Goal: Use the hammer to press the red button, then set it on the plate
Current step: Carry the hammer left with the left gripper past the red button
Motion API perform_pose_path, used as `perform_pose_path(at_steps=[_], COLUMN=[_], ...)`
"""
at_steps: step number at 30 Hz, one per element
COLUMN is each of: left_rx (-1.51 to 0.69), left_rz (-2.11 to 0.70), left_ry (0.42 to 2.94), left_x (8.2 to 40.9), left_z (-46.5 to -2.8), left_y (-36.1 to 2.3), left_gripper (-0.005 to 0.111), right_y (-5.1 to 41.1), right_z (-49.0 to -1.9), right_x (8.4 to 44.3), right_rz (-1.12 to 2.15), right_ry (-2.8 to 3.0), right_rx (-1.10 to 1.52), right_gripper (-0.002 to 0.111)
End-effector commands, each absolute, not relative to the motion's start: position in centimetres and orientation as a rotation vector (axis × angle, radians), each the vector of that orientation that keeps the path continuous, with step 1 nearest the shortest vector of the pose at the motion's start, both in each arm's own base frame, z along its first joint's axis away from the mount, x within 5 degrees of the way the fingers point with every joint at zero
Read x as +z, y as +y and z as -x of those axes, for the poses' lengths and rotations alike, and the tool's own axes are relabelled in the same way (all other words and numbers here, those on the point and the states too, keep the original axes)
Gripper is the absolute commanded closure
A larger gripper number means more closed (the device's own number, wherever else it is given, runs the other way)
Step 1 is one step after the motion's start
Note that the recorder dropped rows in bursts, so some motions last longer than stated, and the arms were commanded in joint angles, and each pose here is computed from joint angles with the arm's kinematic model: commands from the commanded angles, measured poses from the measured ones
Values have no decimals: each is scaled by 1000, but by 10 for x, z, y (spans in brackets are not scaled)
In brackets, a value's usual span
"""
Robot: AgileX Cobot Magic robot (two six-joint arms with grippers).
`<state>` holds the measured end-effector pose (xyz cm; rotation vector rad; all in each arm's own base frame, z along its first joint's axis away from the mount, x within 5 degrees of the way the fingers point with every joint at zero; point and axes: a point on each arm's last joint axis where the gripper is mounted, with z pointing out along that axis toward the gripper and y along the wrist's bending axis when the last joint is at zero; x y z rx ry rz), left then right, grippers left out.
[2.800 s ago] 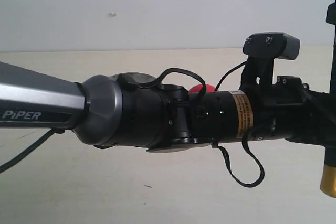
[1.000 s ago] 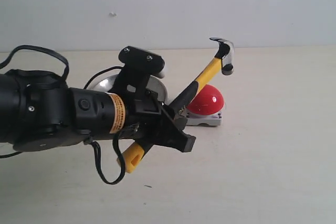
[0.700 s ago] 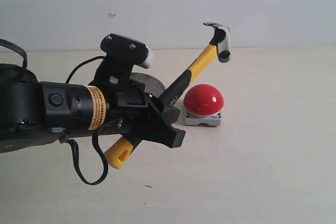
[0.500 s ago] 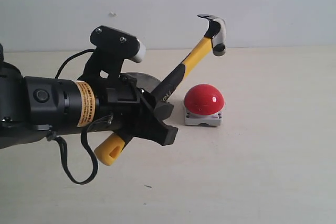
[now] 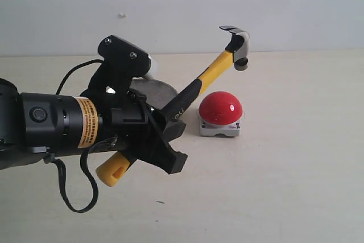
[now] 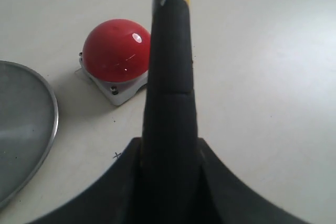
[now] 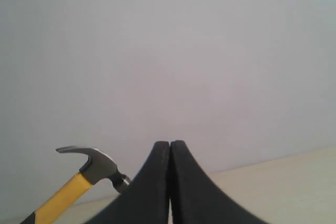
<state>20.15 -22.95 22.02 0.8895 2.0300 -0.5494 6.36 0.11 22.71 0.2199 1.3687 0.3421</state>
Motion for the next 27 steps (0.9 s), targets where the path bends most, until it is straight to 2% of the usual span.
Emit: perform_pose_path(at_steps=[1, 15, 20, 27], left_rx=[-627, -661, -742, -708], left_rz=[-888, -758, -743, -704], left_ry=[1951, 1988, 1995, 2084], left_x=[231, 216, 194, 168], left_z=[-198, -211, -218, -235], left_y=[-232, -207, -219, -230], left_gripper=[107, 107, 107, 107], right_y=[5, 11, 12, 12], right_z=[-65, -63, -63, -63], right_x=[216, 194, 191, 191], right_rz=[-187, -144, -141, -146], right_ry=[1485, 1744, 1769, 1768], right_rx=[338, 358, 361, 367], right_gripper=[108, 108, 108, 108])
